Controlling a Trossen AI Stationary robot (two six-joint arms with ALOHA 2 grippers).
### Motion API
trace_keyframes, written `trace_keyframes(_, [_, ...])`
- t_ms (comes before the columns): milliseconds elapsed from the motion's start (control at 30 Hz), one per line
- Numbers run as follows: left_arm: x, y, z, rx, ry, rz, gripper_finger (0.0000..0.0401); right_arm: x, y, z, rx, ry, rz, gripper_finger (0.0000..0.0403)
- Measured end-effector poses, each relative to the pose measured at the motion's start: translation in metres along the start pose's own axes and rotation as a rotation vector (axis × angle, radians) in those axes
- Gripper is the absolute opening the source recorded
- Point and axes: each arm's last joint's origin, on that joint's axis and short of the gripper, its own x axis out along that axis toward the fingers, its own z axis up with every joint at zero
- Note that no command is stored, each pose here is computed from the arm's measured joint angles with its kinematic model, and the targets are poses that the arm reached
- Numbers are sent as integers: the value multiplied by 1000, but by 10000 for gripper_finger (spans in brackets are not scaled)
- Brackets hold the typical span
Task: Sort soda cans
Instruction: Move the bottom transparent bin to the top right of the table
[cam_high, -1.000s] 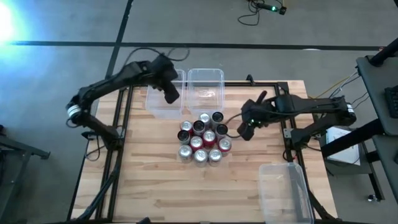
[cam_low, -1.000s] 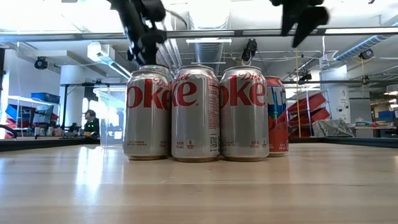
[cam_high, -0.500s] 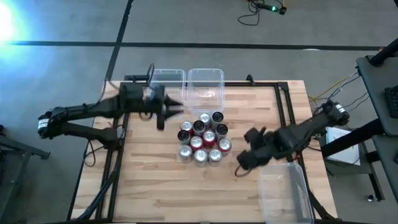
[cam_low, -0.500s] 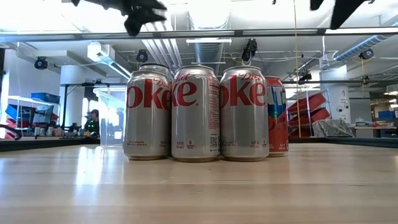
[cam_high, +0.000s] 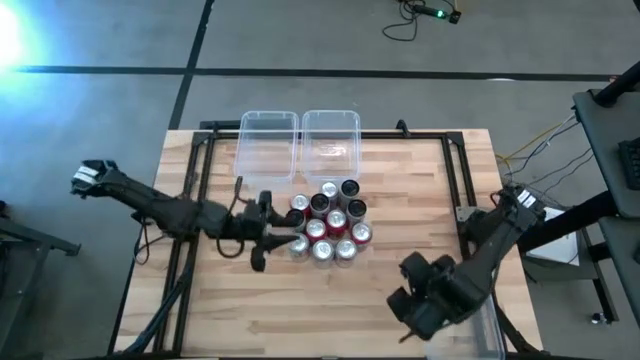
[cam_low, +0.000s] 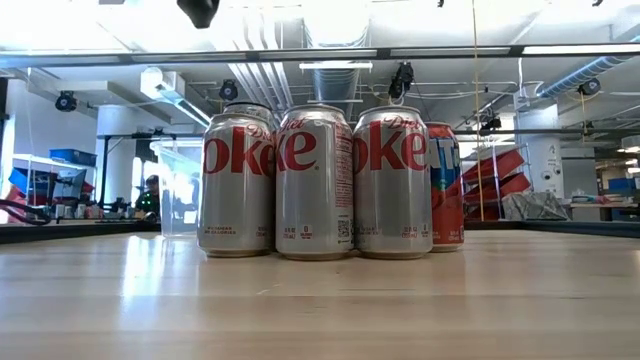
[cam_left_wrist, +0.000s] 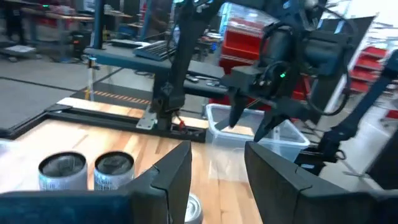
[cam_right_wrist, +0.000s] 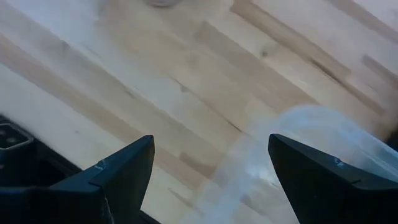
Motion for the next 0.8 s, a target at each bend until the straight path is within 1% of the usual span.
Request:
trace_keyframes(67, [6,-10,-7,-20,-17,14,134,-3,1,-7,15,-2,-33,311])
trace_keyframes(200, [21,-24,-28,-58,-13,-11,134,0,7,-24,58,37,-60,311])
trace_keyframes(300, [34,-33,-43,-70,13,-26,134,9,13,-35,99,82,-99,304])
trace_keyframes(367, [40,-39,-47,-83,19,-35,134,18,18,-40,118,131,-148,294])
trace_keyframes(433, [44,-45,-48,-85,22,-50,134,28,22,-44,135,152,-187,281])
trace_keyframes(500, [46,-51,-49,-65,29,-62,134,34,26,-47,138,161,-207,266])
trace_keyframes(600, [44,-57,-43,-46,33,-79,134,41,29,-46,145,171,-229,235])
trace_keyframes(700, [35,-61,-38,-29,27,-101,134,44,31,-43,167,169,-236,193])
trace_keyframes(800, [25,-63,-36,-18,23,-119,134,43,31,-40,184,167,-241,139])
